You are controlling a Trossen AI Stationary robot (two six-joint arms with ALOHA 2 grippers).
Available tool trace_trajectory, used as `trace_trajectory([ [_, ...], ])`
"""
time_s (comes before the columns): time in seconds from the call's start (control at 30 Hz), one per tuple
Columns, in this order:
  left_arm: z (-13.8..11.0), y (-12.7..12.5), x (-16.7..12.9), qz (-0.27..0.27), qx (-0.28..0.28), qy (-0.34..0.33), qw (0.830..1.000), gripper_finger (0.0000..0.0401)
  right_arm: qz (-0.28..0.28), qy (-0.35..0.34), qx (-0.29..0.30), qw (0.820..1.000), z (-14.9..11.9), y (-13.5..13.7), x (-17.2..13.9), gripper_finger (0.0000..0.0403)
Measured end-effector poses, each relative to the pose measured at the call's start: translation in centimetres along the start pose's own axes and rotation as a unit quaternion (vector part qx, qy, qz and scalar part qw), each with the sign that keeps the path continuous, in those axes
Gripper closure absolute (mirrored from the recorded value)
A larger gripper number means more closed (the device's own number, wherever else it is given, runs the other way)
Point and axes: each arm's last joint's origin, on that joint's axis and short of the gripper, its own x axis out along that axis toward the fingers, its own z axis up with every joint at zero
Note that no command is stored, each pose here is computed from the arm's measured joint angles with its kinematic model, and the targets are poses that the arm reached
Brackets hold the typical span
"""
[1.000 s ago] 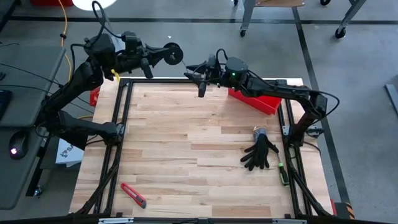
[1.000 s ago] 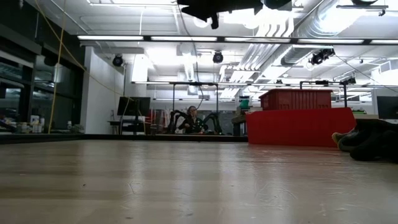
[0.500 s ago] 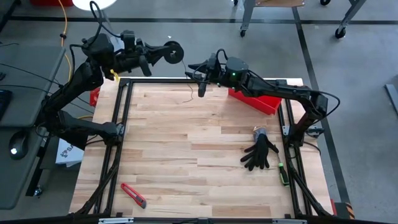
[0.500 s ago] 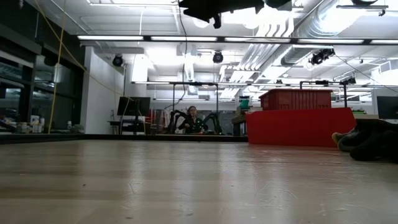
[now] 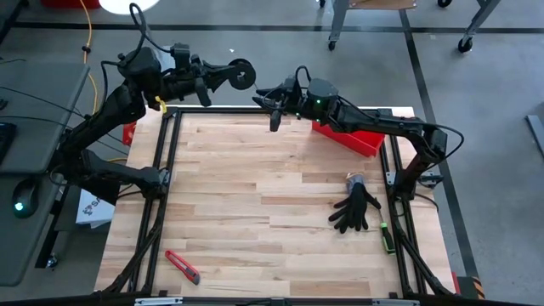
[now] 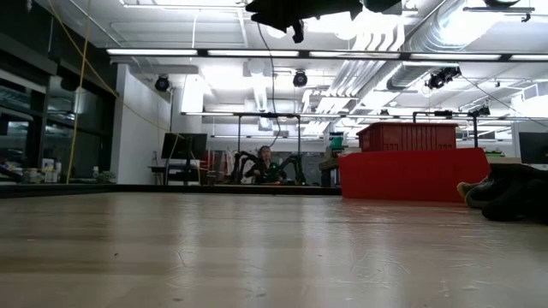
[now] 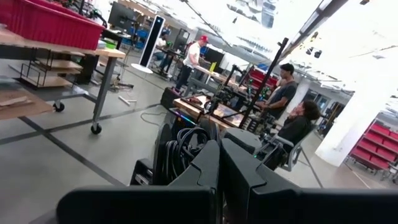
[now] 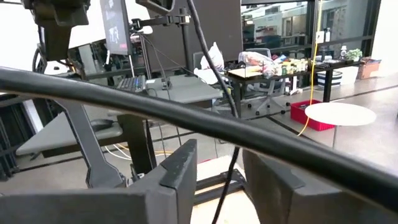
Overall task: Coil cords
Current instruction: Coil the black wire on the spool
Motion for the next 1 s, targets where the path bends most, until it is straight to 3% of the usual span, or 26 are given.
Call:
trace_trajectory([
  [0.27, 0.0, 0.02, 0.0, 0.001, 0.014, 0.0, 1.0, 0.04, 0.0, 0.003, 0.011, 1.0, -0.06, 0.06, 0.0, 0.0329],
  [0.87, 0.28, -0.09, -0.54, 0.007, 0.026, -0.008, 1.0, 0.04, -0.001, 0.016, 0.021, 1.0, -0.3, 0.04, -0.02, 0.0334],
  [1.0, 0.25, -0.07, -0.54, 0.008, 0.029, -0.007, 1.0, 0.04, -0.001, 0.016, 0.02, 1.0, -0.3, 0.05, -0.02, 0.0377],
])
